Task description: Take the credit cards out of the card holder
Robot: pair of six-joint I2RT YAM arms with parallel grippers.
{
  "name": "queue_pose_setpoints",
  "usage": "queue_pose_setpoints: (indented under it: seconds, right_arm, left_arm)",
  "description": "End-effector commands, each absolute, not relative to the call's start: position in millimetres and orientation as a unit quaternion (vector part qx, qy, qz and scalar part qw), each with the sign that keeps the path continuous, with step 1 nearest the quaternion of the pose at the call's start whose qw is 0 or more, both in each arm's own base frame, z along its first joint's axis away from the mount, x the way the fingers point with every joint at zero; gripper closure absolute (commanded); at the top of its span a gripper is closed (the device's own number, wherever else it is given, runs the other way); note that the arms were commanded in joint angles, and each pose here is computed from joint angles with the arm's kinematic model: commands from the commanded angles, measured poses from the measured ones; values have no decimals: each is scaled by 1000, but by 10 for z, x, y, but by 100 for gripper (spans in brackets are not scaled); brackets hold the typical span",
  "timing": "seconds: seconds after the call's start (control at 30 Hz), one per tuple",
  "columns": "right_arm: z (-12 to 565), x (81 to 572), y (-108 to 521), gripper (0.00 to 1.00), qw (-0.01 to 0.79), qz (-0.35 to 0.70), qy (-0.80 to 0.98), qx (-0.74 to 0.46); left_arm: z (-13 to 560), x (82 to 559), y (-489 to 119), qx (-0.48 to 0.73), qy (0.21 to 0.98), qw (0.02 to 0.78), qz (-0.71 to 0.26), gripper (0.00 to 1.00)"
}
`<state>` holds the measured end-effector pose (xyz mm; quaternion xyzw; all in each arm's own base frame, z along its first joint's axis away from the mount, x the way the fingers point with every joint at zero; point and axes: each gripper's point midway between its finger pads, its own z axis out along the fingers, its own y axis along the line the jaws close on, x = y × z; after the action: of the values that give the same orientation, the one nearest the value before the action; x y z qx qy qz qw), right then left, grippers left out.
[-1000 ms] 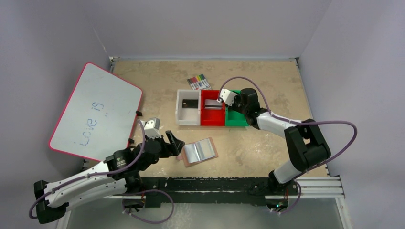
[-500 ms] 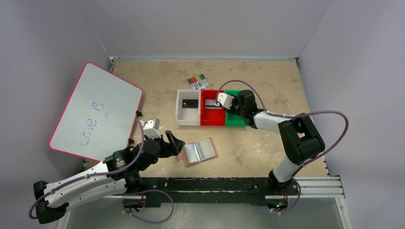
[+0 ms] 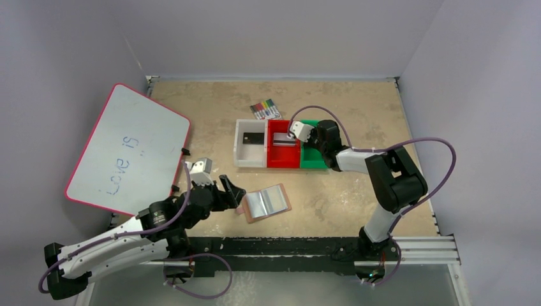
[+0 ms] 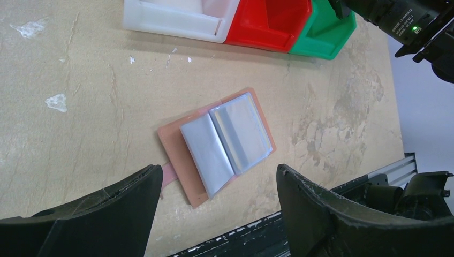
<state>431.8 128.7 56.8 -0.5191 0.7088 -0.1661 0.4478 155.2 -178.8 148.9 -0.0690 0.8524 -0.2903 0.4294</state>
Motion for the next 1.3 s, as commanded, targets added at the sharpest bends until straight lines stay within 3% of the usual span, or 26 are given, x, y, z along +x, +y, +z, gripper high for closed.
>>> queue_pose_setpoints:
  seconds: [0.0,0.17,0.53,1.03,1.27]
  right_arm:
    - [966,4503,1275,90,508,-204,683,-485]
    - [1081,4468,1262,95,524,-208,674,-476]
    - [1147,4345,1267,97,531,-207,666,-482]
    - [728,4230,1356,85,478,-173,688,-518]
    - [849,4126,1472,82,478,-129,692,-525]
  left_arm:
    - [1586,1585,-1780,-83,843,440,-299,23]
    - [1566,1590,-1792,-82,843,439,-298,23]
    - [1545,1586,-1816,-80,845,436,-299,23]
    - [1519,1582,-1818,-81,846,433,-299,23]
    - [1492,1575,-1813,-78,848,432,-296,23]
